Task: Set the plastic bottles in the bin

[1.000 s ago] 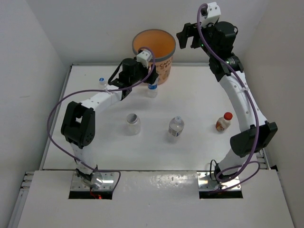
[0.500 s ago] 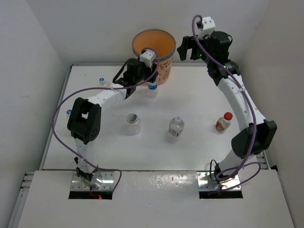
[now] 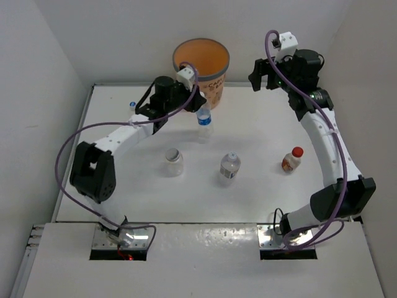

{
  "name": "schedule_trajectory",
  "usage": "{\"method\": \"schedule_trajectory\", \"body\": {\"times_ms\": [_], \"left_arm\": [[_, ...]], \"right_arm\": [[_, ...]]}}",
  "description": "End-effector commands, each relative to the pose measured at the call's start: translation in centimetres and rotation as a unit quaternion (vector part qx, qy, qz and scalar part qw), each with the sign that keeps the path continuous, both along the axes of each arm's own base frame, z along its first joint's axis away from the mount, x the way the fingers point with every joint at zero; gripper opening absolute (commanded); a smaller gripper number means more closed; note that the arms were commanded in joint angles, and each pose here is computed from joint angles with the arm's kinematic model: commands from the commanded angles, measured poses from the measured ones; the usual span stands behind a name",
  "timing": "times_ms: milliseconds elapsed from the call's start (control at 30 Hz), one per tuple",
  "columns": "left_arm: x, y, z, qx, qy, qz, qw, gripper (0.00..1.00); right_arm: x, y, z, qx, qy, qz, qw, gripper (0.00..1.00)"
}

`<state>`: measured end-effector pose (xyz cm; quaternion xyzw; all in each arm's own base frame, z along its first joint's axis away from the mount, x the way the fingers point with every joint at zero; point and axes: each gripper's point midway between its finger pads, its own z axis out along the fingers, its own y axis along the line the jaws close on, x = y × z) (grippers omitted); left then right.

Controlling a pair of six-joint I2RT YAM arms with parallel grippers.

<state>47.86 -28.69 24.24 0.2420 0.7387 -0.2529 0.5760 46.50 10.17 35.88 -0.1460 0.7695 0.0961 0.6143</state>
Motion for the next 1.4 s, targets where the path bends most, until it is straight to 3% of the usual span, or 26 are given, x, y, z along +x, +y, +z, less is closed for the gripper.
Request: {"method": "schedule_trajectory", "body": {"times_ms": [0,167,233,333,567,733,767,800,867,967,1067,1167,1367], "left_arm": [[-6.5,-0.9,11.3,-0.085,-0.066,-0.095,0.990,0.00],[-9.0,-0.5,19.7,-0.127,-0.102,-0.103,0.981,0.00],[-8.1,0.3,23.7,-0.132,-0.146,-0.072,0.978,0.00],[-3.6,2.9,26.6,-0.119,-0.194,0.039,0.973,0.00],[6.8,4.7,25.5,-0.094,-0.231,0.147,0.957,0.00],[12.5,4.9,19.7,-0.033,-0.231,0.191,0.953,0.00],[13.1,5.0,18.6,-0.022,-0.227,0.197,0.954,0.03],[13.6,5.1,17.9,-0.014,-0.226,0.203,0.953,0.43],[15.1,5.5,14.4,0.012,-0.190,0.227,0.955,1.00],[15.1,6.0,12.8,0.023,-0.152,0.242,0.958,1.00],[13.8,7.6,13.6,-0.012,-0.125,0.220,0.967,1.00],[10.7,9.3,16.8,-0.075,-0.114,0.179,0.974,1.00],[4.5,12.2,22.1,-0.124,-0.126,0.155,0.972,1.00]], "right_arm": [[-2.6,-1.5,-1.3,-0.019,0.034,0.025,0.999,0.92],[-6.4,-3.8,-3.7,0.027,0.105,0.050,0.993,0.92],[-8.3,-2.6,-4.8,0.049,0.125,0.089,0.987,0.92],[-11.2,-1.0,-6.5,0.052,0.136,0.124,0.982,0.94],[-15.4,2.4,-8.5,0.003,0.114,0.177,0.978,0.95],[-17.1,4.7,-10.5,-0.033,0.118,0.217,0.968,0.95],[-17.4,5.2,-10.6,-0.039,0.117,0.223,0.967,0.95],[-17.5,5.7,-11.1,-0.048,0.118,0.228,0.965,0.95],[-18.0,6.9,-12.3,-0.066,0.121,0.239,0.961,0.96],[-17.9,7.7,-13.1,-0.080,0.097,0.247,0.961,0.96],[-18.2,8.7,-13.9,-0.086,0.086,0.263,0.957,0.96],[-18.3,9.3,-14.0,-0.081,0.091,0.272,0.955,0.96],[-18.9,10.1,-15.4,-0.070,0.104,0.283,0.951,0.96]]}}
